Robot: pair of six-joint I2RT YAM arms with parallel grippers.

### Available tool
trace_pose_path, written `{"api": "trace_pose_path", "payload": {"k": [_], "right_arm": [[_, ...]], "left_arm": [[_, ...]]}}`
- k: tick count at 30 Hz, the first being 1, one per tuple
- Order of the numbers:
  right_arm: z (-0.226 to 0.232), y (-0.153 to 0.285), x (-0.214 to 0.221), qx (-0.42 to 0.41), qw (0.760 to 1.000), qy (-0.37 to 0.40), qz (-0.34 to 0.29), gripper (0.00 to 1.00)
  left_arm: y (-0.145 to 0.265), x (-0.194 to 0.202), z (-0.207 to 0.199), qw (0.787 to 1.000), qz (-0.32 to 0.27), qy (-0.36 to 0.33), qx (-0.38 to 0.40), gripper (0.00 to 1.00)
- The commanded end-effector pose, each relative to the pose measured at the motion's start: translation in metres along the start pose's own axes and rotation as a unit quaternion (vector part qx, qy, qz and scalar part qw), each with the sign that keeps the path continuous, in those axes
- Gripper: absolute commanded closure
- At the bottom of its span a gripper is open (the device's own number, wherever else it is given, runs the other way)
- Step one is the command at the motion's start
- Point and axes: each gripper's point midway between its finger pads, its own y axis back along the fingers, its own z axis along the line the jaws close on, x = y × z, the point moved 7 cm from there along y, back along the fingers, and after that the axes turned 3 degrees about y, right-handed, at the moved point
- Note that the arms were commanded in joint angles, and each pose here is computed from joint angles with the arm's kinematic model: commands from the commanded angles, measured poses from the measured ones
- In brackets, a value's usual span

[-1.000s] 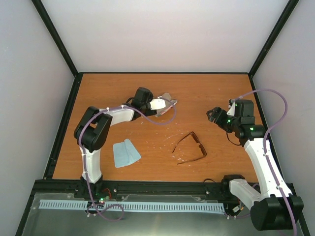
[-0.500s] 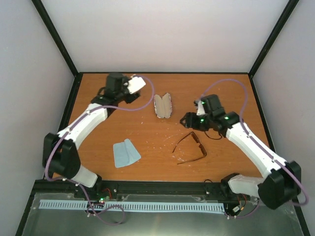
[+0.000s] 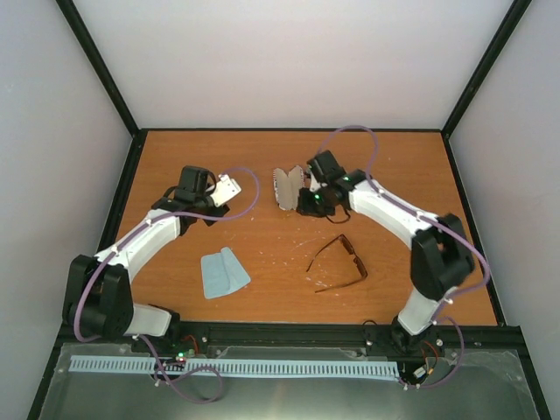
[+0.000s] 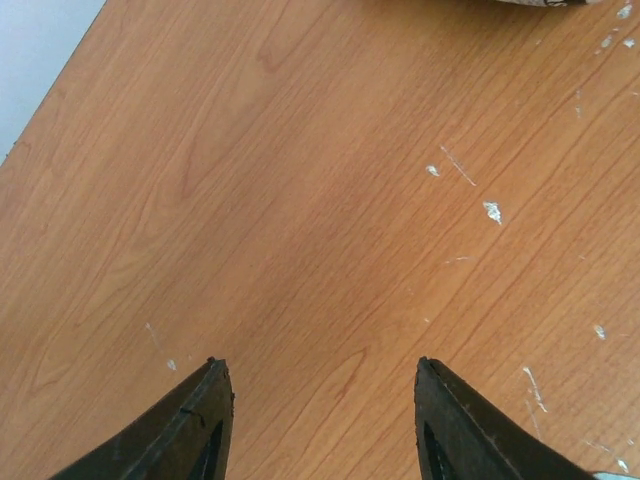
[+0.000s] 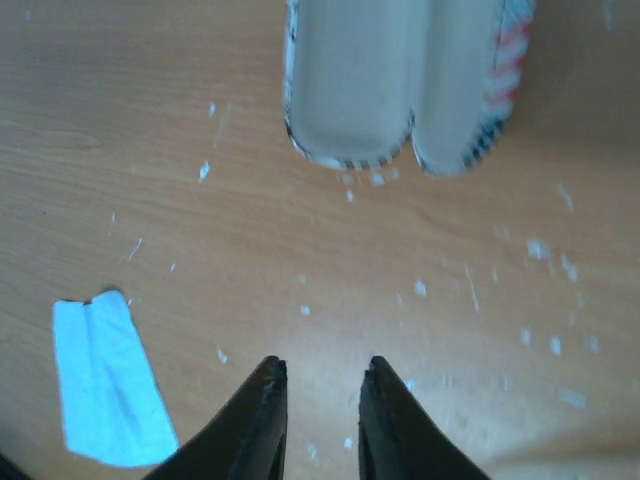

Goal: Organize the sunglasses
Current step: Adjust the sunglasses case at the center of the board.

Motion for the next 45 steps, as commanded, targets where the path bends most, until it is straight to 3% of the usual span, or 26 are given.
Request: {"api": "trace_pose_path", "payload": {"k": [1,5,12,16,24,36,45], "right_arm": [[0.007,-0.017,-0.034,0.069,0.997,0.029,-0.020,0.85],[-0.022,-0.030,-0.052,0.150,0.988,-0.018,-0.030,0.88],[-0.058,-0.040,-0.062,0.185,0.979,-0.071,-0.045,0.91],[-0.071,-0.063,-0.075,0.161,0.983,-0.086,-0.026,0.95],[-0.062,-0.108,-0.097,0.114,0.990,-0.074,0.027,0.96],[-0.045,-0.101,-0.068,0.066,0.993,-0.072,0.071,0.95],[-0.008,-0.114,-0.075,0.025,0.996,-0.047,0.071,0.94]], "left_arm": [[-0.006,-0.002,0.017,0.999,-0.007,0.033,-0.016,0.49],[-0.006,-0.001,0.031,0.998,-0.011,0.063,-0.016,0.49],[-0.004,0.002,0.044,0.996,-0.020,0.086,-0.028,0.49],[-0.007,0.004,0.046,0.995,-0.020,0.093,-0.026,0.49],[-0.016,0.006,0.050,0.995,-0.019,0.096,-0.024,0.49],[-0.021,0.006,0.052,0.995,-0.025,0.098,-0.021,0.49],[-0.022,0.006,0.051,0.995,-0.029,0.095,-0.016,0.49]]}}
